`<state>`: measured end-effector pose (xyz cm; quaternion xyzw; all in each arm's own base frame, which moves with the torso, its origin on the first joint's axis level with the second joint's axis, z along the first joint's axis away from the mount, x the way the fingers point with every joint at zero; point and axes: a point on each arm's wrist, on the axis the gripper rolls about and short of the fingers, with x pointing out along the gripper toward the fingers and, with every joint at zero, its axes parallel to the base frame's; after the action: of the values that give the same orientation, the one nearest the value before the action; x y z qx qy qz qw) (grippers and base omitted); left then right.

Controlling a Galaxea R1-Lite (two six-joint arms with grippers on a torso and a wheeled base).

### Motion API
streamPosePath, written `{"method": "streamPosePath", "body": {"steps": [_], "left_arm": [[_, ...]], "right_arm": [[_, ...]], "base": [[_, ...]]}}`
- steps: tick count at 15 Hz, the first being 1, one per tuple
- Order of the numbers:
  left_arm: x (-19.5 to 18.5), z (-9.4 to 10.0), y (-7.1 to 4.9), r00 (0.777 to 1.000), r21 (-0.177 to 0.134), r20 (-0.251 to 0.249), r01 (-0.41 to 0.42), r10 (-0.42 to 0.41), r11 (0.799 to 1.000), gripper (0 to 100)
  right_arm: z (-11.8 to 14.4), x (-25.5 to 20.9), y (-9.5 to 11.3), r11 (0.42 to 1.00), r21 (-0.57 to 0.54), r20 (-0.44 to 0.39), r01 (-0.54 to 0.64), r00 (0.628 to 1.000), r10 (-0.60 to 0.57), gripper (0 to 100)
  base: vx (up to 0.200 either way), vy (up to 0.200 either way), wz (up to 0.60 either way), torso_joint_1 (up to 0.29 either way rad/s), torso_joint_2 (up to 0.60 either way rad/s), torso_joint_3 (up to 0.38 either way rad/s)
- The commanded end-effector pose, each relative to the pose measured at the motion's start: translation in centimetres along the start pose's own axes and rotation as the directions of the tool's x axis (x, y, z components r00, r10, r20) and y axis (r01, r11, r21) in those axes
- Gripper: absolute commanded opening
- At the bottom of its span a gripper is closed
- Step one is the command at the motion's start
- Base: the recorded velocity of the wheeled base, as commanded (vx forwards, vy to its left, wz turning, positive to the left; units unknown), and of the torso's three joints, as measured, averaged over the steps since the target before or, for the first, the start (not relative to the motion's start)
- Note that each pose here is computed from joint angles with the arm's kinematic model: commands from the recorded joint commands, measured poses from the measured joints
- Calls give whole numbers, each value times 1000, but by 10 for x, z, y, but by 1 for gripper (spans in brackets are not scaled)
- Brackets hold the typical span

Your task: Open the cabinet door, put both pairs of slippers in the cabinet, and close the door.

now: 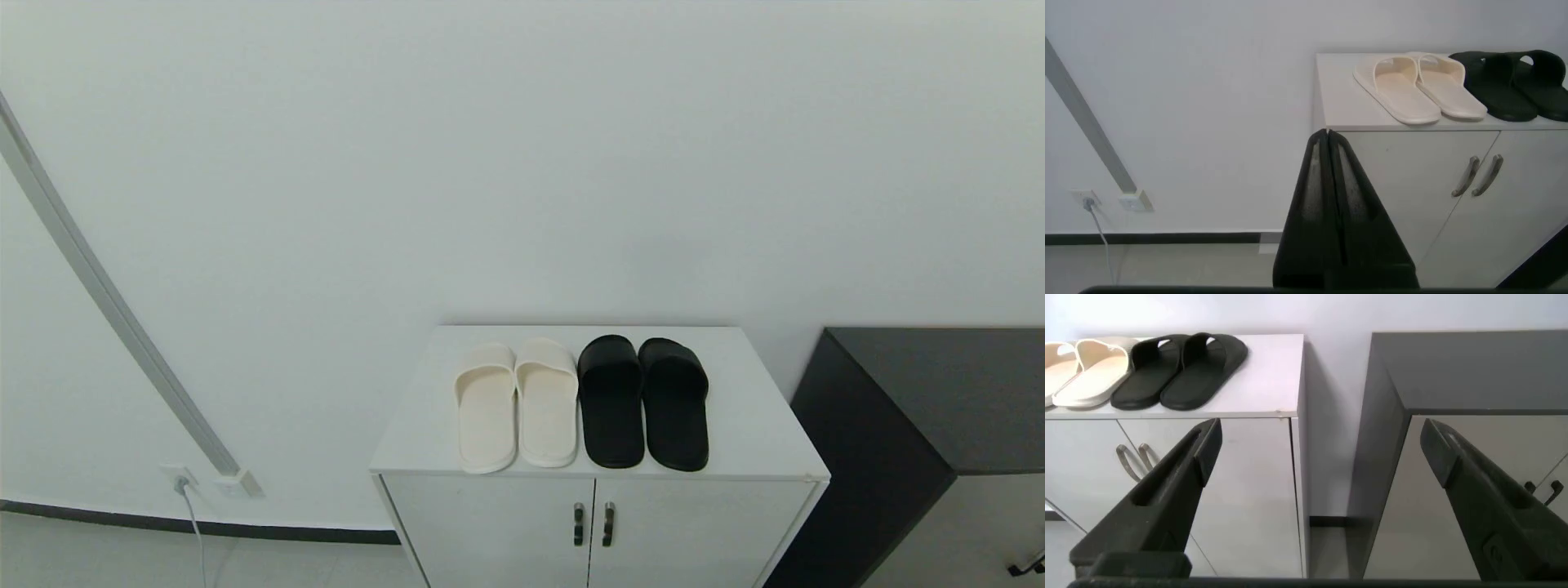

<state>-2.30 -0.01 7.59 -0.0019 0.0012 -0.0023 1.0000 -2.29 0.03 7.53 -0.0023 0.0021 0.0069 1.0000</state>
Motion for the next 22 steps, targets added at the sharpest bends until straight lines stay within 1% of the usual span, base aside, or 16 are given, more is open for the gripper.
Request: {"method": "streamPosePath", "body": {"steps": [1, 6, 7, 8, 9, 10, 11, 12, 14, 15, 17, 19, 21, 22], "left_arm": [[0, 0, 0, 1000, -1, -1, -2, 2, 1000, 0], [0, 0, 0, 1000, 2, -2, -3, 3, 1000, 0], [0, 0, 0, 1000, 7, -2, -3, 3, 1000, 0], [0, 0, 0, 1000, 7, -2, -5, 5, 1000, 0], [0, 0, 0, 1000, 2, -2, -6, 6, 1000, 0], [0, 0, 0, 1000, -1, -2, -8, 8, 1000, 0], [0, 0, 0, 1000, -5, -2, -8, 8, 1000, 0], [0, 0, 0, 1000, -4, -2, -6, 6, 1000, 0], [0, 0, 0, 1000, 1, -2, -2, 2, 1000, 0], [0, 0, 0, 1000, 1, -2, 0, 0, 1000, 0], [0, 0, 0, 1000, 1, -2, 0, 0, 1000, 0], [0, 0, 0, 1000, 1, -2, 1, -1, 1000, 0], [0, 0, 0, 1000, 1, -2, 0, 0, 1000, 0], [0, 0, 0, 1000, 1, -2, 0, 0, 1000, 0]], "right_arm": [[0, 0, 0, 1000, -3, 1, 0, 1000, 0, 100], [1, 0, 0, 1000, -17, 4, 8, 1000, -8, 100], [13, -2, 0, 1000, -6, 30, 20, 999, -20, 100], [61, -7, -1, 998, 57, 98, 12, 995, -17, 100], [62, 2, -1, 996, 86, -7, 10, 1000, -9, 100], [43, 11, -1, 1000, 7, -118, 5, 993, -4, 100], [35, 13, -1, 1000, -24, -153, -5, 988, 1, 100], [35, 17, 0, 999, -18, -194, -42, 980, 38, 100], [46, 33, 1, 996, -2, -275, -86, 958, 83, 100], [53, 50, 2, 993, 11, -338, -121, 934, 117, 100], [64, 85, 6, 982, 19, -363, -189, 914, 183, 100], [72, 117, 16, 969, 56, -376, -240, 894, 243, 100], [82, 147, 31, 961, 100, -391, -257, 878, 275, 100], [82, 147, 32, 961, 103, -388, -258, 879, 278, 100]], "base": [[0, 0, 0, 0, 0, 0], [0, 0, 0, 0, 0, 0], [0, 0, 0, 0, 0, 0], [0, 0, 0, 0, 0, 0], [0, 0, 0, 0, 0, 0], [0, 0, 0, 0, 0, 0], [0, 0, 0, 0, 0, 0], [0, 0, 0, 0, 0, 0], [0, 0, 0, 0, 0, 0], [0, 0, 0, 0, 0, 0], [0, 0, 0, 0, 0, 0], [0, 0, 0, 0, 0, 0], [0, 0, 0, 0, 0, 0], [0, 0, 0, 0, 0, 0]]}}
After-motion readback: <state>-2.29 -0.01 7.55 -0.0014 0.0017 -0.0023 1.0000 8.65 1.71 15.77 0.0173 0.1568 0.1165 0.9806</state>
